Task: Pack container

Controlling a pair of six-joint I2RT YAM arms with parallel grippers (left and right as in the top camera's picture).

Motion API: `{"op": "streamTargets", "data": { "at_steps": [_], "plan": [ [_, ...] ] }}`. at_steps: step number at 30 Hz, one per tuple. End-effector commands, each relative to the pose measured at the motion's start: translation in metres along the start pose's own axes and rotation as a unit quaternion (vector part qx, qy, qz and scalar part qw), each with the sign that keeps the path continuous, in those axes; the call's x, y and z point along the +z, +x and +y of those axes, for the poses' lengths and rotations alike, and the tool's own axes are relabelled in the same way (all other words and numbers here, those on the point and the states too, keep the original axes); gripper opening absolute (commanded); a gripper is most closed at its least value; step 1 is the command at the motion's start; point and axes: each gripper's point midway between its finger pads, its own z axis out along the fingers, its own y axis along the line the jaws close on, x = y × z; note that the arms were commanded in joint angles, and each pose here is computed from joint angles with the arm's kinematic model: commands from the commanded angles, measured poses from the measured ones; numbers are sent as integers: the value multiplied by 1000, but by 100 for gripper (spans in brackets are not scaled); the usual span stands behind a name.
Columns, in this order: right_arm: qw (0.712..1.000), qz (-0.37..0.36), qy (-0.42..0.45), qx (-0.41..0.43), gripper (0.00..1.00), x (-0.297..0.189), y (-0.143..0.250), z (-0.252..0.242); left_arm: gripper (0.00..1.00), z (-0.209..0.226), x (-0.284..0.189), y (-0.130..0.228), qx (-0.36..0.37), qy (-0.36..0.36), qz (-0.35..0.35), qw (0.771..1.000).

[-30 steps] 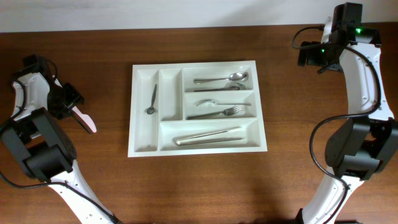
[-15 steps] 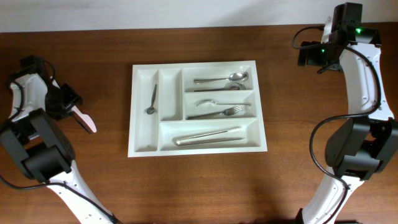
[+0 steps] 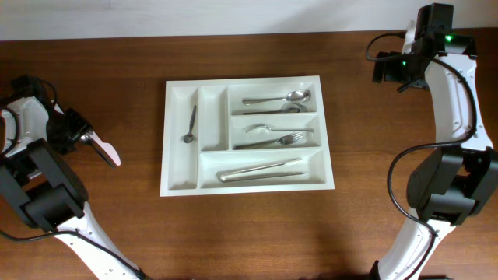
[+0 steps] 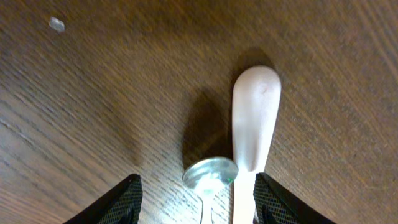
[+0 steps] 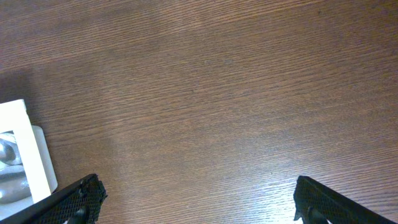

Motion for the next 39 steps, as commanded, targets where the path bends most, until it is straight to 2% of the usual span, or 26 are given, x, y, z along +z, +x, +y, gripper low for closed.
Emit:
{"op": "streamTargets", "data": {
  "at_steps": [1, 14, 30, 33, 37, 39],
  "plan": [
    [1000, -8, 1, 5, 99, -8, -3, -1, 60, -4, -11, -13, 11, 8, -25, 1000],
    [1000, -8, 0, 5, 99, -8, -3, -1, 60, -1, -5, -16, 12, 1, -36, 999],
    [1000, -7, 1, 5, 99, -7, -2, -1, 58, 9, 21, 14, 9, -10, 8, 1000],
    [1000, -8, 1, 5, 99, -8, -3, -1, 50, 9, 21, 15, 8, -10, 10, 1000],
    [1000, -7, 1, 5, 99, -7, -2, -1, 46, 9, 21, 13, 8, -9, 7, 1000],
    [1000, -7, 1, 5, 100, -7, -2, -1, 39, 9, 21, 13, 8, -9, 7, 1000]
  ]
}}
